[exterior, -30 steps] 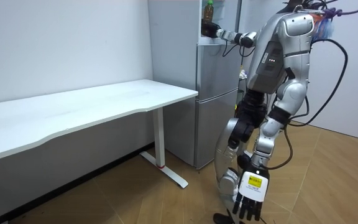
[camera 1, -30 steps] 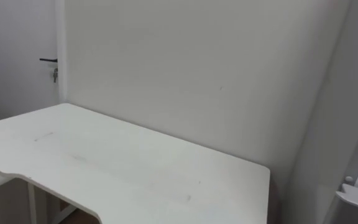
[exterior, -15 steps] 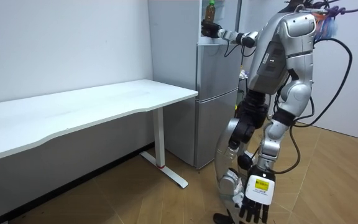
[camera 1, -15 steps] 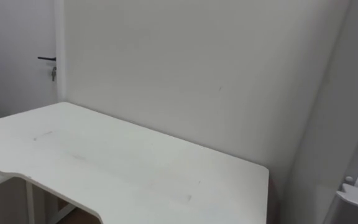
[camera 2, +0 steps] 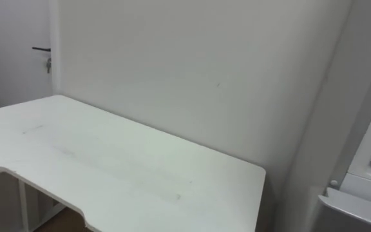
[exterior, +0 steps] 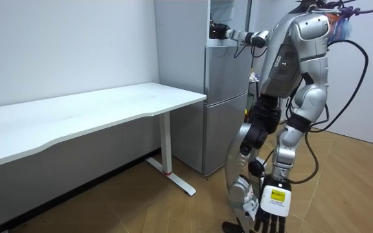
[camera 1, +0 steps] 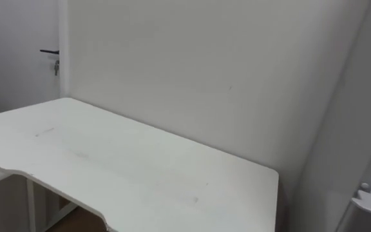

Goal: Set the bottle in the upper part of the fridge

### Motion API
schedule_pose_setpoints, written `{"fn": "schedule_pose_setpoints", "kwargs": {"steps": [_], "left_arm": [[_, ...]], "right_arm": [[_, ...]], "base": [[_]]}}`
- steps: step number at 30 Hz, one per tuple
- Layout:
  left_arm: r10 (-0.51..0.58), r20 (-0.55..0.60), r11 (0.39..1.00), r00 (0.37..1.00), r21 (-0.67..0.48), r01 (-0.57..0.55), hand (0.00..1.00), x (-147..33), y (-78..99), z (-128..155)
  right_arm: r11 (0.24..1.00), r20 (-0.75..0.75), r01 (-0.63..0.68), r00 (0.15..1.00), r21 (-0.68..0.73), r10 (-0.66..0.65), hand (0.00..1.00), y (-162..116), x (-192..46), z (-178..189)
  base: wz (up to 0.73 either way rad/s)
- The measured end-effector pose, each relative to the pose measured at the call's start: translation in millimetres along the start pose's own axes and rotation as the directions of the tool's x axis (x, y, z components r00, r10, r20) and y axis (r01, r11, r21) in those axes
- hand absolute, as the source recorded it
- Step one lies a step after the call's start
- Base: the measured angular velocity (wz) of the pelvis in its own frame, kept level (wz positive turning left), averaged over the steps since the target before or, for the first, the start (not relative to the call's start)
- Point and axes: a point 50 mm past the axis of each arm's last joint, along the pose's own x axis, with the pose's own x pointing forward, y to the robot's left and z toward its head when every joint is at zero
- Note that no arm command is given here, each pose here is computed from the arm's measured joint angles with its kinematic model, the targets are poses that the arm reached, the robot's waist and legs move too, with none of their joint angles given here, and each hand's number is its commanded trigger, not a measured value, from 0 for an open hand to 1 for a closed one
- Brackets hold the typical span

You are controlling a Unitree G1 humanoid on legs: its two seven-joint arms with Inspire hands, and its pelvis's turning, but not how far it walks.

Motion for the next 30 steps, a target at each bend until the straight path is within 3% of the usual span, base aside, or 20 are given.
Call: {"fn": "schedule_pose_setpoints", "kwargs": {"steps": [13,23,30], "left_arm": [[-0.009,-0.008,1.000,1.000,-0.016,0.009,0.00,0.2,2.4,-3],[-0.004,0.028,1.000,1.000,-0.013,0.004,0.00,0.0,4.8,3],[-0.003,0.064,1.000,0.998,-0.014,0.004,0.00,-0.5,3.7,7]], "right_arm": [[0.985,-0.058,0.019,0.998,-0.172,-0.030,0.00,7,7,4],[0.981,-0.063,0.028,0.997,-0.190,-0.041,0.00,12,8,6],[0.970,0.008,0.029,1.000,-0.240,-0.028,0.00,39,8,12]], "base": [[-0.01],[-0.02],[-0.03]]}}
